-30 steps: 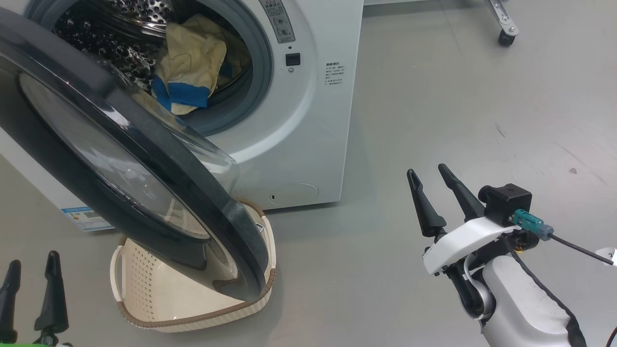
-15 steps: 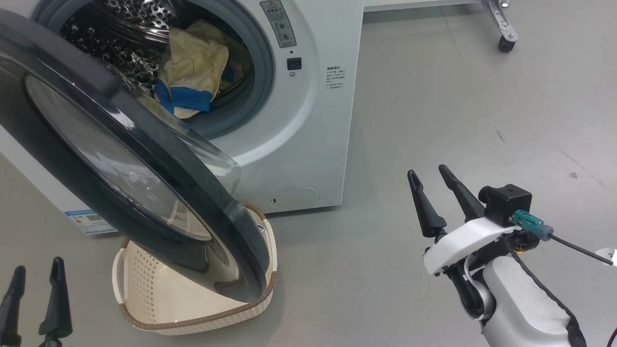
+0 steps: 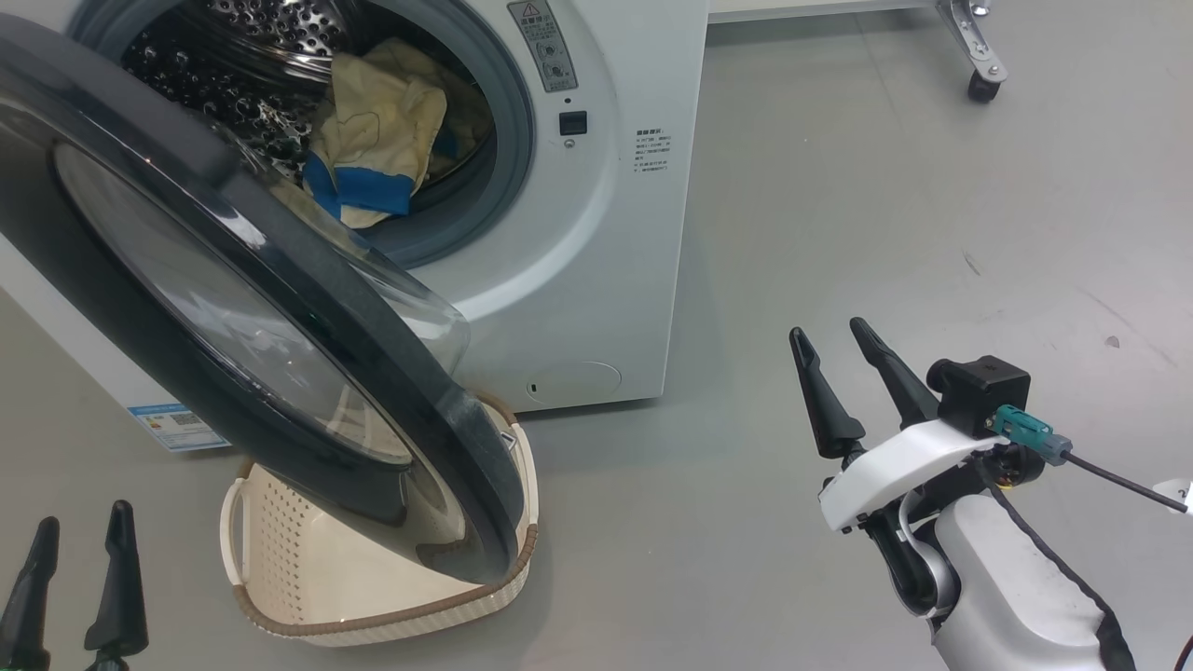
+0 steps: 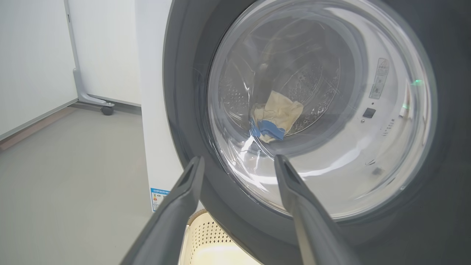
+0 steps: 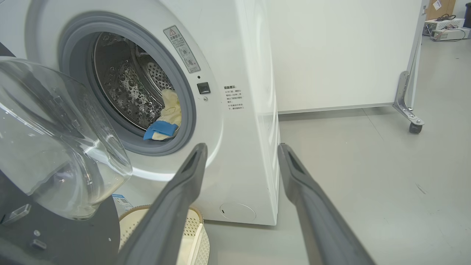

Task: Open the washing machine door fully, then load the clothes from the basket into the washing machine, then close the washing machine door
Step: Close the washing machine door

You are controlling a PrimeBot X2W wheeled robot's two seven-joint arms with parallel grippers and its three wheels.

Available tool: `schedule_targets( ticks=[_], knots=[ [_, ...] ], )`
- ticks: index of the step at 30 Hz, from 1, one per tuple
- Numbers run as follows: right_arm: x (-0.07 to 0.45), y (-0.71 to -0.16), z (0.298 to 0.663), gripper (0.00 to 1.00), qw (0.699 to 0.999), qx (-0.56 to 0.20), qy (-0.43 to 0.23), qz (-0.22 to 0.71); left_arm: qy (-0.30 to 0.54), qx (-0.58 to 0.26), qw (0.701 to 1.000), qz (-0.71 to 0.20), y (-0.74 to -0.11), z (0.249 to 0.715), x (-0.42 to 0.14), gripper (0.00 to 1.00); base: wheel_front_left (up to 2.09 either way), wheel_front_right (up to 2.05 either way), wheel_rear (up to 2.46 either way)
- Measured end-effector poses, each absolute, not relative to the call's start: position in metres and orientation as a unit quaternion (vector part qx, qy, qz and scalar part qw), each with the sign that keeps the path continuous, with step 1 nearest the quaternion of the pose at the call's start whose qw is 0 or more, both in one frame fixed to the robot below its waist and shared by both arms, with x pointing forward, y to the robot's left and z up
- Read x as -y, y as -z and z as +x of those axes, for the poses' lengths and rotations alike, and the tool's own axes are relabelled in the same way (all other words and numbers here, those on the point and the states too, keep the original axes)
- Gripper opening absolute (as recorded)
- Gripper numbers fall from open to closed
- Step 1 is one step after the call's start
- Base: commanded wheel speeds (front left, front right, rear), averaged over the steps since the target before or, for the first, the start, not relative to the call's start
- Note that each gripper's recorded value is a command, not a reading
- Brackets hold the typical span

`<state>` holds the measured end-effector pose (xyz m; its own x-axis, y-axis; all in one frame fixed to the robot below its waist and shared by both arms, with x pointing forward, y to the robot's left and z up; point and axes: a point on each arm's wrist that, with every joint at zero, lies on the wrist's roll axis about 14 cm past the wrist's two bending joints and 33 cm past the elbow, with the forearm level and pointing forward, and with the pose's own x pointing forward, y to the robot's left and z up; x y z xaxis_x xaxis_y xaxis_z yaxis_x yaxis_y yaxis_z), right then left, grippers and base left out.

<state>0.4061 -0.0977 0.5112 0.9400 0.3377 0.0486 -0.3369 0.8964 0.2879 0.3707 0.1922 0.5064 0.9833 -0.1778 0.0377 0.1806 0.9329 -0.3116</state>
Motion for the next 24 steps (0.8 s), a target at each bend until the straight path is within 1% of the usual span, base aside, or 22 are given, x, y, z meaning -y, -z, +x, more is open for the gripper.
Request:
schedule_targets(
  ticks=[5, 6, 7, 8, 9, 18, 24],
  knots=[
    [0.097, -0.512, 0.407, 1.00, 0.974, 0.000, -0.174, 0.148, 0.090, 0.005, 0.983, -0.158, -0.506, 0.370, -0.193, 1.00, 0.00, 0.00, 0.00],
    [0.097, -0.512, 0.407, 0.89, 0.973, 0.000, -0.174, 0.148, 0.089, 0.004, 0.983, -0.158, -0.505, 0.370, -0.193, 1.00, 0.00, 0.00, 0.00],
    [0.098, -0.514, 0.409, 0.45, 0.974, 0.003, -0.173, 0.149, 0.092, 0.004, 0.983, -0.158, -0.505, 0.369, -0.192, 1.00, 0.00, 0.00, 0.00],
    [0.098, -0.515, 0.409, 0.31, 0.974, 0.004, -0.173, 0.148, 0.093, 0.005, 0.983, -0.159, -0.506, 0.370, -0.191, 1.00, 0.00, 0.00, 0.00],
    [0.098, -0.516, 0.410, 0.00, 0.973, 0.006, -0.174, 0.148, 0.093, 0.007, 0.983, -0.159, -0.507, 0.370, -0.191, 1.00, 0.00, 0.00, 0.00],
    [0.086, -0.536, 0.417, 0.00, 0.969, 0.035, -0.192, 0.150, 0.079, 0.007, 0.984, -0.157, -0.506, 0.362, -0.199, 1.00, 0.00, 0.00, 0.00],
    [0.062, -0.564, 0.418, 0.00, 0.955, 0.071, -0.216, 0.188, 0.070, 0.006, 0.985, -0.157, -0.505, 0.358, -0.204, 1.00, 0.00, 0.00, 0.00]
  ],
)
